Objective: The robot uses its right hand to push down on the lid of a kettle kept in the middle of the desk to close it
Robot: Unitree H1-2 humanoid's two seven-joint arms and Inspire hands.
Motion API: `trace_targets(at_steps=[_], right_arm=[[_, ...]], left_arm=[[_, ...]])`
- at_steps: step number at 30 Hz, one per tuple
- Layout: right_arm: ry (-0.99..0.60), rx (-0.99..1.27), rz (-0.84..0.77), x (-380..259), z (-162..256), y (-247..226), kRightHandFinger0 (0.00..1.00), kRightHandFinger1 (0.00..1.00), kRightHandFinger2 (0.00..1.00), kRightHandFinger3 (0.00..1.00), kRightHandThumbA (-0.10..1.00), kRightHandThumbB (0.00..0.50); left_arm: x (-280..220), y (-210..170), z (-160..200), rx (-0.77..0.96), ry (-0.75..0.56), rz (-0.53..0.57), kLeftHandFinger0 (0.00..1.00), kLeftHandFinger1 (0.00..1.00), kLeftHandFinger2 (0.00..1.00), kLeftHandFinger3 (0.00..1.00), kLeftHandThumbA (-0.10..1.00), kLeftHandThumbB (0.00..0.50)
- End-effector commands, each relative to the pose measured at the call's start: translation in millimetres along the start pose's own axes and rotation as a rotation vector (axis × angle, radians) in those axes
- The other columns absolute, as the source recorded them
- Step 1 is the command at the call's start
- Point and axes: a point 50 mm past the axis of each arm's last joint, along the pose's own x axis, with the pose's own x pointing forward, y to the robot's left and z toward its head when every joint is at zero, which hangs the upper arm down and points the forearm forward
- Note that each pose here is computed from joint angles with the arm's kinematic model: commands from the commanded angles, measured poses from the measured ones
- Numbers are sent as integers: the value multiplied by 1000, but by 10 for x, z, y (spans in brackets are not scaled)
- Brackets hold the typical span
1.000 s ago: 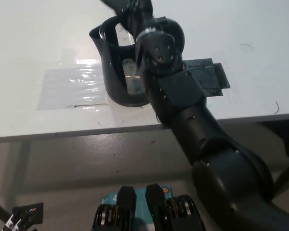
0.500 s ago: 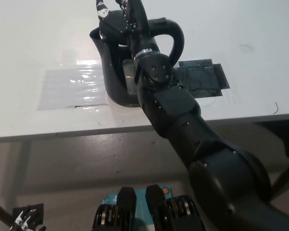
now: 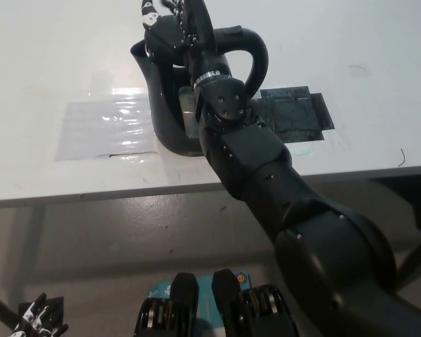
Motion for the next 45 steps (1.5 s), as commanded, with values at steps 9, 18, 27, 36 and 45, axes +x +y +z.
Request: trace_targets(at_steps=[9,18,27,36,45], right_arm=[[186,-67,17,-162,-429,-120,825,912,1000,1000,154,190],[207,-102,61,-116,-384,-137,946,959,1000,1000,382,77],[255,-91,56,-216,-550,-123,914,966,1000,1000,512,39],[202,-104,53,-116,-391,-175,929,955,1000,1000,526,58],[156,-67,60,-77,-285,-111,925,1000,1000,1000,458,50]], left_arm=[[71,36,232,42,-46,-25,1000,1000,1000,1000,290,272],[139,-10,278,47,-55,-41,1000,1000,1000,1000,294,266],[130,2,321,49,-56,-40,1000,1000,1000,1000,302,271],[137,18,369,51,-61,-35,1000,1000,1000,1000,300,269],[96,48,283,41,-57,-33,1000,1000,1000,1000,299,257]])
